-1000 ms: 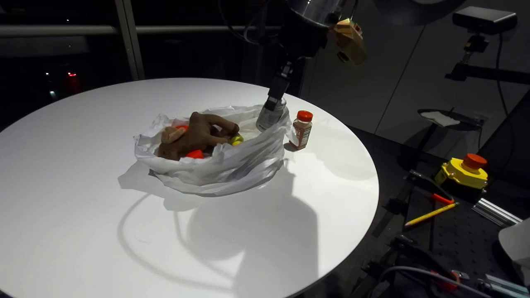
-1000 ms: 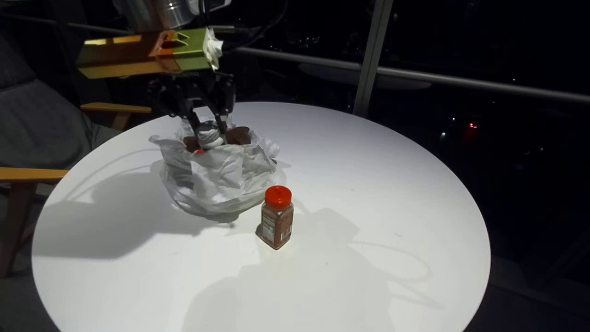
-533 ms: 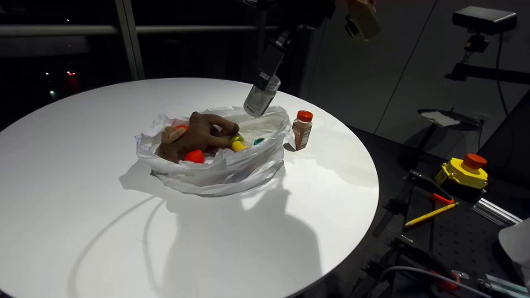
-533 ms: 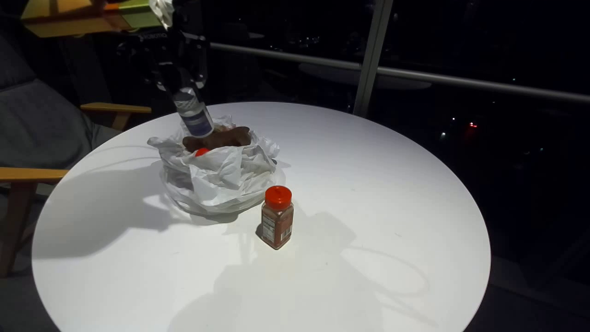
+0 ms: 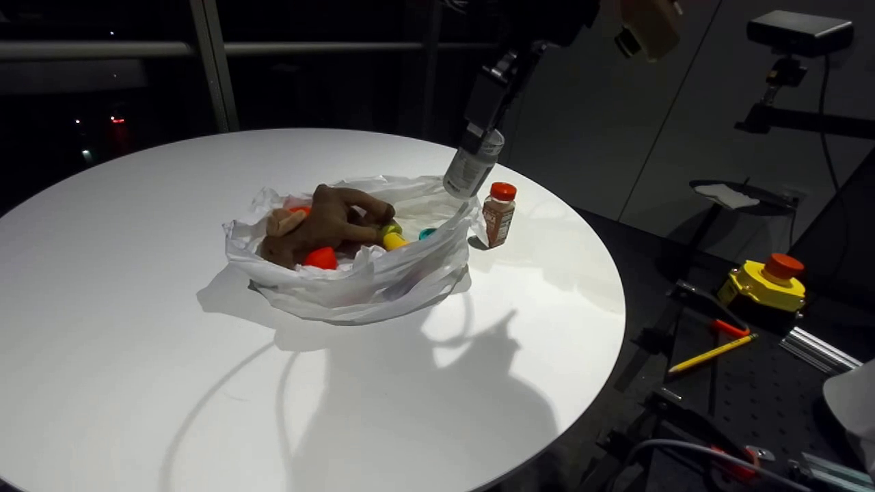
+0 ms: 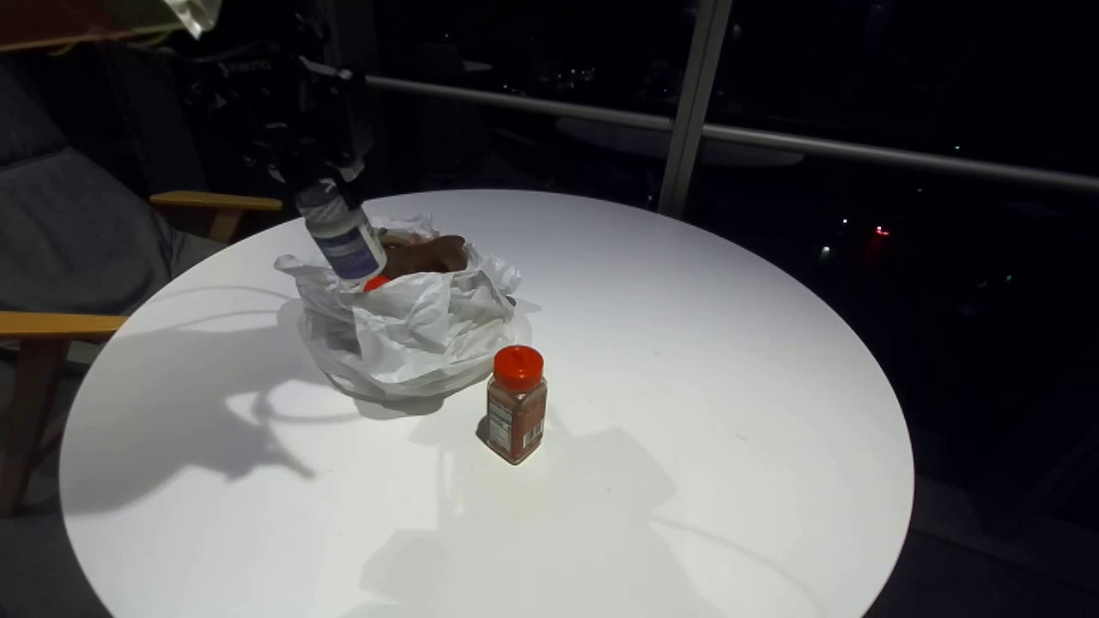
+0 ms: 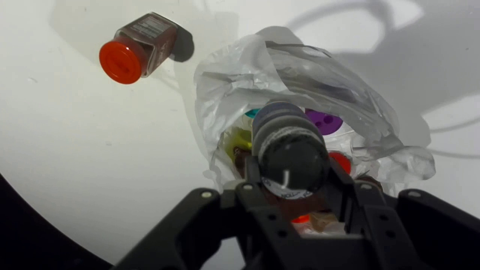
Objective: Pick the object in the plastic bag and put them on the table
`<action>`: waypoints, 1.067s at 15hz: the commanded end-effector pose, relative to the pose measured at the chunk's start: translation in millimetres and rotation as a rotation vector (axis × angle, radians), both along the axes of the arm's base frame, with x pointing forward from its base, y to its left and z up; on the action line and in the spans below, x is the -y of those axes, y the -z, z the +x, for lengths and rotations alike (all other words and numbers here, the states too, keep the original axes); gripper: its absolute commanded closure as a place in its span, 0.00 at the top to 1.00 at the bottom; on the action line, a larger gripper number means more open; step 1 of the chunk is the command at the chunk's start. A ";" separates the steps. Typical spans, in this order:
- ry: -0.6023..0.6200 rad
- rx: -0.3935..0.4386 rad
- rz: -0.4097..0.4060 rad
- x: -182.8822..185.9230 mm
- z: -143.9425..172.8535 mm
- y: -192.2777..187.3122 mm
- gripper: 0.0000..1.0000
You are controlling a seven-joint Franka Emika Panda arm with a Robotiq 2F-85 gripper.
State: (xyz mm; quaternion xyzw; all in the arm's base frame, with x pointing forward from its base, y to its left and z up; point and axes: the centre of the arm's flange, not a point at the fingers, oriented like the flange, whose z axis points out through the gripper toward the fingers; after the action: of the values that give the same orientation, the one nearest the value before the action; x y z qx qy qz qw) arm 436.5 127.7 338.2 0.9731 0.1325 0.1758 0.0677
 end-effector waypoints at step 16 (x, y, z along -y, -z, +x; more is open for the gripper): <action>0.259 -0.221 0.130 68.1 14.5 113.9 0.14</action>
State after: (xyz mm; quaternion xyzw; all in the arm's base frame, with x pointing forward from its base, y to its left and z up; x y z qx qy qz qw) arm 462.8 59.5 235.9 0.9965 0.0061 0.0784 0.0291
